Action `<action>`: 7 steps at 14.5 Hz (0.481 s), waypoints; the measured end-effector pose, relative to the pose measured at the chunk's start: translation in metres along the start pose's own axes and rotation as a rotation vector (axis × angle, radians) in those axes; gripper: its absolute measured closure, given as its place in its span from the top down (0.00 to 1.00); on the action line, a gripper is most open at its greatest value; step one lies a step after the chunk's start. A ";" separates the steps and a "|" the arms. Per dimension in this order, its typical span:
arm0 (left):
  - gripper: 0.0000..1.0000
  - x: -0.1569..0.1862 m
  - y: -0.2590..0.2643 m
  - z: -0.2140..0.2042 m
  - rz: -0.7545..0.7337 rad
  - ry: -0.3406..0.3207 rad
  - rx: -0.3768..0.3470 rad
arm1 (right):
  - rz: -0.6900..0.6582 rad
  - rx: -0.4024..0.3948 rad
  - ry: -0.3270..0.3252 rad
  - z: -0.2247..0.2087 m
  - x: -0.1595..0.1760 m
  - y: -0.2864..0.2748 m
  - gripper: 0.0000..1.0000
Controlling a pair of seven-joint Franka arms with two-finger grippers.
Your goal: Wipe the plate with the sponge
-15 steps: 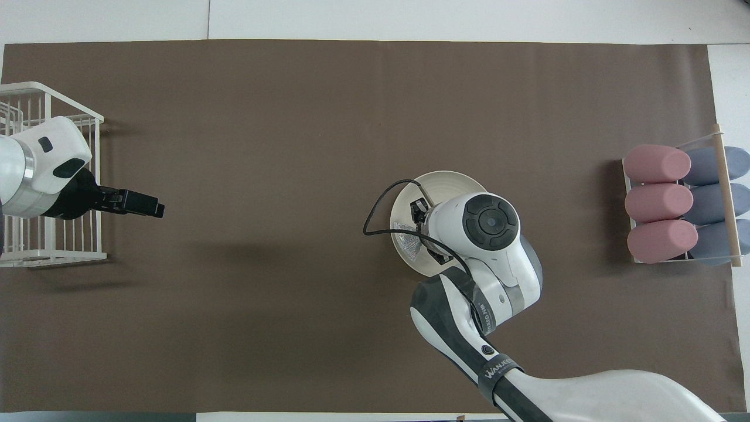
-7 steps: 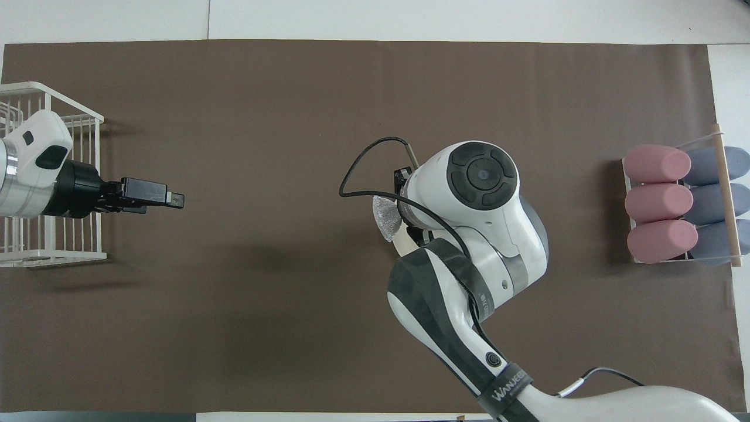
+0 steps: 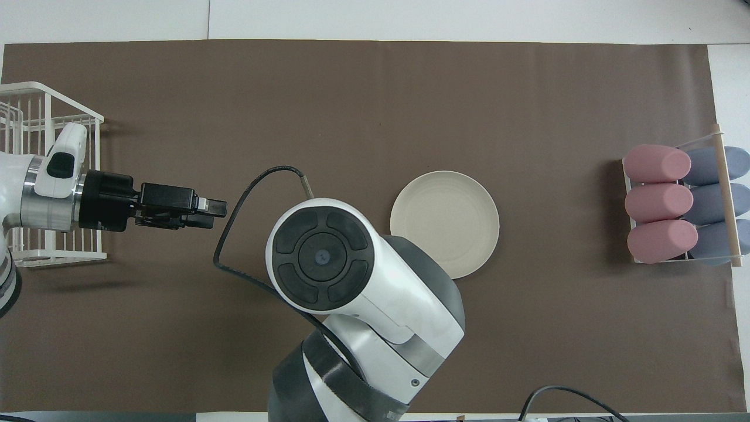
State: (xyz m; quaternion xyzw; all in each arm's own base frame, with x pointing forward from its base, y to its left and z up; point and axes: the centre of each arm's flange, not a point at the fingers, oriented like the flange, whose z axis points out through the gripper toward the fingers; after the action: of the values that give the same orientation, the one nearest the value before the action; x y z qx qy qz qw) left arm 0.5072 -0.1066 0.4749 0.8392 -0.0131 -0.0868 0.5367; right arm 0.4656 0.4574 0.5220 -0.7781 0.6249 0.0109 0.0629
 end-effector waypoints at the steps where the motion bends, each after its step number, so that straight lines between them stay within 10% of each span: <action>1: 1.00 -0.002 -0.002 0.008 0.007 -0.006 -0.034 | 0.004 0.000 0.000 0.001 0.002 -0.002 0.12; 7: 1.00 -0.015 -0.013 0.065 0.015 -0.056 -0.141 | 0.010 0.005 -0.002 -0.002 0.004 -0.005 0.12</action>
State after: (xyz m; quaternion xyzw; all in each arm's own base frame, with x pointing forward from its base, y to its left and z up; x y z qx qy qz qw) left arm 0.4811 -0.1578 0.4383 0.7964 -0.0281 -0.1069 0.5946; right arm 0.4714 0.4543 0.5237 -0.7749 0.6286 0.0104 0.0655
